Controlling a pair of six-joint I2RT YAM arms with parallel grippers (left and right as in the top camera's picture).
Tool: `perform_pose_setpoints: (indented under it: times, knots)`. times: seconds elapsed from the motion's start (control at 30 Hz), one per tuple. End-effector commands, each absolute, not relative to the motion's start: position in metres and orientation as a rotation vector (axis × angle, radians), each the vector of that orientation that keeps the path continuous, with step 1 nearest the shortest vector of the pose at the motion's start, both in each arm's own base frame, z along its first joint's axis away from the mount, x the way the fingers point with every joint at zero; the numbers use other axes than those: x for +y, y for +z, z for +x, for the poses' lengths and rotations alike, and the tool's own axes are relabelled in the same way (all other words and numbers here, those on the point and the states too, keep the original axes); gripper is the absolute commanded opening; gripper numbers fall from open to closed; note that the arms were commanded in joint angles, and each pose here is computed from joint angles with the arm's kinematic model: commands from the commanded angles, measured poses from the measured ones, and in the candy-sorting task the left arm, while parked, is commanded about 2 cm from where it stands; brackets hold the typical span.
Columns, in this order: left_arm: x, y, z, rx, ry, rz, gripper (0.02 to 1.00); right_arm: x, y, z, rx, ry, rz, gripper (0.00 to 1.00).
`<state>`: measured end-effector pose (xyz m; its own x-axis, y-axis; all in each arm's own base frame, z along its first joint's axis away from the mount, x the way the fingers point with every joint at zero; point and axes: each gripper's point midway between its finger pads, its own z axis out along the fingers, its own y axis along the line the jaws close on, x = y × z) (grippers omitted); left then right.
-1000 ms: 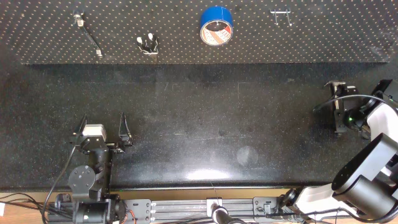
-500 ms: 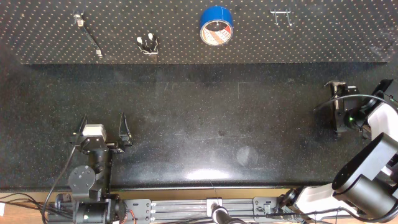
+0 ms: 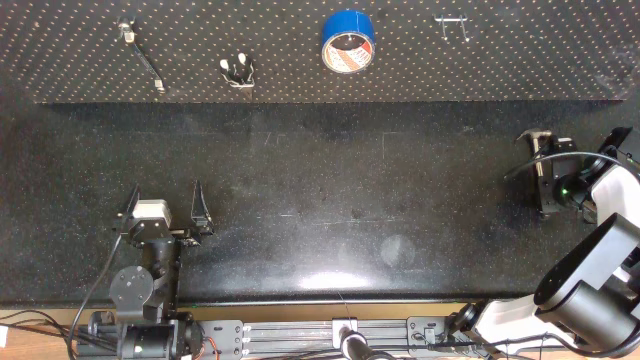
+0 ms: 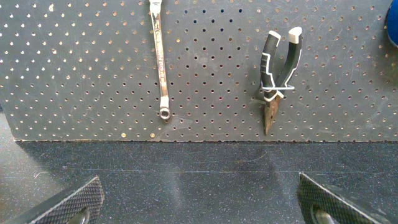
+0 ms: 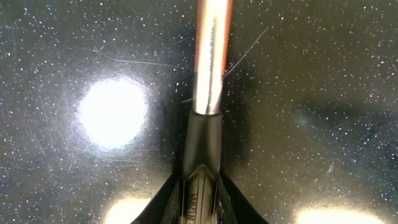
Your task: Place Tools Onto Pegboard
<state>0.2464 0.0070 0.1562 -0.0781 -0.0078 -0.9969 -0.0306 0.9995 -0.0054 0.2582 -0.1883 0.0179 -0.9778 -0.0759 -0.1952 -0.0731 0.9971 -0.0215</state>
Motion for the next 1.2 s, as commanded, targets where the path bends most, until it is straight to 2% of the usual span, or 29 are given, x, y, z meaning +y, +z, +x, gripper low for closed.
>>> perform_pose_setpoints:
  times: [0.03, 0.53, 0.57, 0.77, 1.2]
  knots:
    - [0.0076, 0.1558, 0.2459, 1.648, 0.008, -0.044, 0.996, -0.1886, 0.0042, 0.2480, 2.996, -0.007, -0.132, 0.194]
    - [0.0076, 0.1558, 0.2459, 1.648, 0.008, -0.044, 0.996, -0.1881, 0.0042, 0.2484, 2.992, -0.005, -0.161, 0.185]
    - [0.0076, 0.1558, 0.2459, 1.648, 0.008, -0.044, 0.996, -0.1881, 0.0042, 0.2484, 2.992, -0.005, -0.161, 0.139]
    - [0.0076, 0.1558, 0.2459, 1.648, 0.008, -0.044, 0.996, -0.1881, 0.0042, 0.2484, 2.992, -0.005, -0.158, 0.139]
    - [0.0076, 0.1559, 0.2459, 1.647, 0.008, -0.044, 0.996, -0.1885, 0.0043, 0.2490, 2.993, 0.001, -0.046, 0.117]
